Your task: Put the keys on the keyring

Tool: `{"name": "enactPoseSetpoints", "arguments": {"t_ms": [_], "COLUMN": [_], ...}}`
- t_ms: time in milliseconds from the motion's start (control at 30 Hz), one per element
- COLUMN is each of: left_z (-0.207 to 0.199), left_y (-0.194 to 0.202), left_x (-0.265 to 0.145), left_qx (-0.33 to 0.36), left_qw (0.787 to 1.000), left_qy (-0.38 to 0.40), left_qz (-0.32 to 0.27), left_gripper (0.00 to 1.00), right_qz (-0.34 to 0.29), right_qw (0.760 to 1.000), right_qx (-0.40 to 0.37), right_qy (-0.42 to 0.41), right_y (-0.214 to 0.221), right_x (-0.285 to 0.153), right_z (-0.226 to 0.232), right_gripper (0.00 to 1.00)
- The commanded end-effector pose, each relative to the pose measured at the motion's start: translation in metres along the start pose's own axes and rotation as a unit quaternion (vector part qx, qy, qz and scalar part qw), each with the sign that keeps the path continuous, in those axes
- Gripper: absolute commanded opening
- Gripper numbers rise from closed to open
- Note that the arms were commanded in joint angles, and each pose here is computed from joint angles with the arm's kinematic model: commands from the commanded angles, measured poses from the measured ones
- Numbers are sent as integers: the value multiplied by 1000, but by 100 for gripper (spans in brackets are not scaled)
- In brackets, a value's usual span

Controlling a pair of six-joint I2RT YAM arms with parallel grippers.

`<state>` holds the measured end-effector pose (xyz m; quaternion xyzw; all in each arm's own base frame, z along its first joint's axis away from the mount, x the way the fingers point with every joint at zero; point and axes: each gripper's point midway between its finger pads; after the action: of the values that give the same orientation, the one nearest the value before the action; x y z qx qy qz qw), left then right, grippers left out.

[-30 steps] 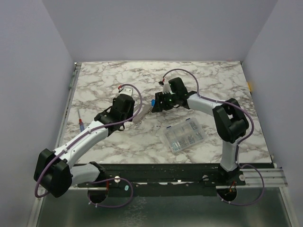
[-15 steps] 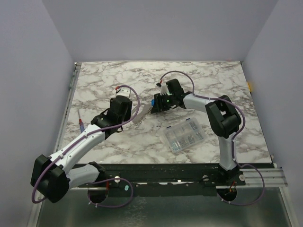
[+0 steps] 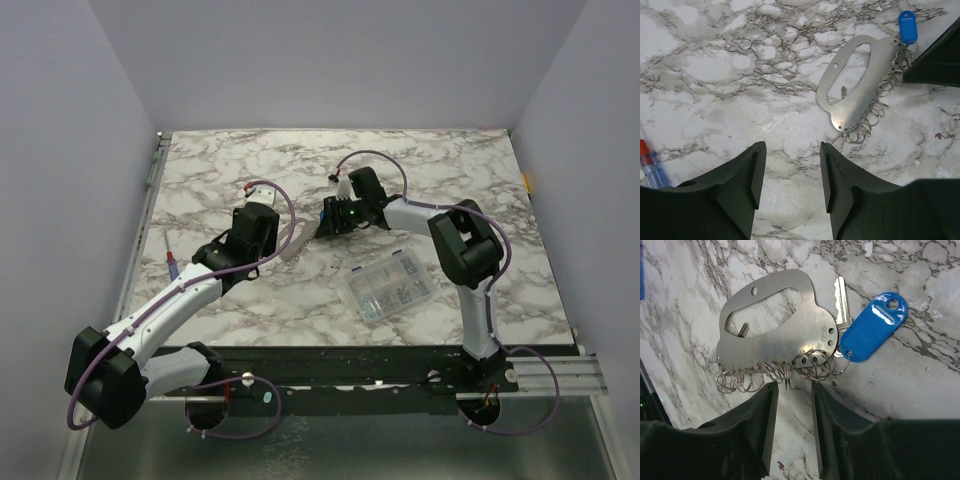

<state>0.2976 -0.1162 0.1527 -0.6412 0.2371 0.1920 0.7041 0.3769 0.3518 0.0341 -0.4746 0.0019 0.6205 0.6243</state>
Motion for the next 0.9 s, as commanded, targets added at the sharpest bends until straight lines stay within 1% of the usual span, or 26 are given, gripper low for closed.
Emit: {"name": "enactPoseSetpoints", "arguments": {"t_ms": [0,67,300,367,533,700,867], "left_z": [3,3,3,3,3,3,3], "left_y": [1,1,1,1,1,2,1], "left_x": [1,1,2,2,2,2,2], "left_qx": [1,2,3,2,3,3,4], "left_qw": [1000,1000,1000,1000,1000,1000,1000], "left_qy": [-6,-6,-5,-4,-4,-4,-4], "left_qz": [-4,-4,-3,-3,-2,-2,-3], "left_gripper": [53,53,53,53,53,53,53], "right_qz": [-3,-3,-3,-1,0,4,8], "right_qw": [1000,1000,1000,1000,1000,1000,1000], "right_qx": [-3,-3,-11,-12,-13,-11,-11], "right_qy": [-17,-17,-14,-14,-11,-8,-6], "right_y": [-5,-6,-7,-6,-4,-1,1], "right_x": [9,11,16,17,18,21,22], "right_z": [6,6,8,9,8,5,4], "right_gripper": [40,38,37,35,34,28,23]}}
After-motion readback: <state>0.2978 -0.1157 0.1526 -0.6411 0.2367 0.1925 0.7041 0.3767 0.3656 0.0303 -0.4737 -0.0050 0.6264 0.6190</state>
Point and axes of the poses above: each gripper's point midway between its finger pads, its own x axis out along the fingers, its own z axis along the line the jaws close on, y = z × x, and after that the axes turned 3 degrees about -x, right-handed
